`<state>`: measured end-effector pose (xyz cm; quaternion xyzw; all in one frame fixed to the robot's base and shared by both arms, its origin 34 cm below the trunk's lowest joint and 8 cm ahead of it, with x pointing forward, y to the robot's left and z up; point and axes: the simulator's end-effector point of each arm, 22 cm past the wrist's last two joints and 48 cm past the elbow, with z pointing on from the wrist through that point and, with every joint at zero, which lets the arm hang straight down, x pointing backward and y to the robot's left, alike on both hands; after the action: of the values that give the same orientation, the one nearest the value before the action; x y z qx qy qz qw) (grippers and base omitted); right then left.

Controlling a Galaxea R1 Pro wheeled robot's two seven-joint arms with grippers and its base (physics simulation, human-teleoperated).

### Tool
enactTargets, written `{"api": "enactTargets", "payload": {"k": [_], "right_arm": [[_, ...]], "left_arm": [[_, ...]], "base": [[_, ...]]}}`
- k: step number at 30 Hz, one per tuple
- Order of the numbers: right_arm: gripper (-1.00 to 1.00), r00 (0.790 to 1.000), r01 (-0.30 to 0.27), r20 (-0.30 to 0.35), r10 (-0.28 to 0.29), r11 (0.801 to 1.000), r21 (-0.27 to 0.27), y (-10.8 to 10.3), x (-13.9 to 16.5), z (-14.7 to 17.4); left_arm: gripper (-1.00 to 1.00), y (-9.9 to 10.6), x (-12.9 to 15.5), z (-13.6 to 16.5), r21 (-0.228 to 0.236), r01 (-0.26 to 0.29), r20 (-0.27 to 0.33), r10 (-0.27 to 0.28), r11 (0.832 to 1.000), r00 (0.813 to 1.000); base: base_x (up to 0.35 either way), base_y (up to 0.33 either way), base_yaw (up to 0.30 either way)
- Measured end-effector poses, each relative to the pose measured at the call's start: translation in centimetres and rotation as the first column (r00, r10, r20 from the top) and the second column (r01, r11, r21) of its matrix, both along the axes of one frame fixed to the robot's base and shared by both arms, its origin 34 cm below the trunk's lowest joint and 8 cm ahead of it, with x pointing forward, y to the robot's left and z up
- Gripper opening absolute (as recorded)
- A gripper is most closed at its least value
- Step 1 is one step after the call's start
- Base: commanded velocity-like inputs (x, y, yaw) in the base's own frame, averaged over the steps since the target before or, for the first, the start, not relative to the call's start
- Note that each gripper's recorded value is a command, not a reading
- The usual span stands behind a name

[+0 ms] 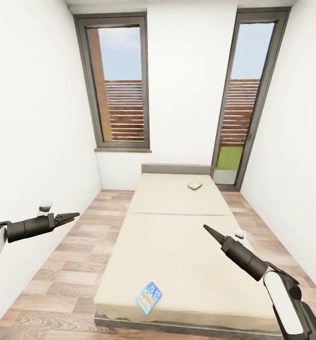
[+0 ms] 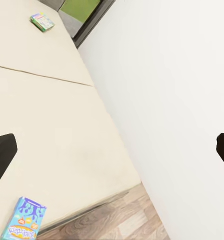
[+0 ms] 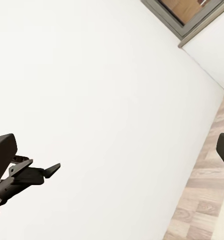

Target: Put all the toys in the child's room - the three board games (two on the bed and one on the table), the two jigsaw puzzles on the table, and the tennis ball on the table - inside the toy box on the table in the child's room.

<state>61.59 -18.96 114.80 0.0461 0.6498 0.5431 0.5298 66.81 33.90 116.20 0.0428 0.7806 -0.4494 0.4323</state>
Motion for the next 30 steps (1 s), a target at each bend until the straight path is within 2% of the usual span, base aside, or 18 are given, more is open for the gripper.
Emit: {"api": "enactTargets", "payload": {"k": [30], "right_arm": [[1.00, 1.000, 0.000, 0.009, 0.000, 1.000, 0.002, 0.03, -0.13, 0.46]], "left_arm": [[1.00, -0.02, -0.14, 0.50, -0.001, 0.001, 0.009, -0.001, 1.000, 1.000]], "base": [[-0.037, 0.122, 0.000]]}}
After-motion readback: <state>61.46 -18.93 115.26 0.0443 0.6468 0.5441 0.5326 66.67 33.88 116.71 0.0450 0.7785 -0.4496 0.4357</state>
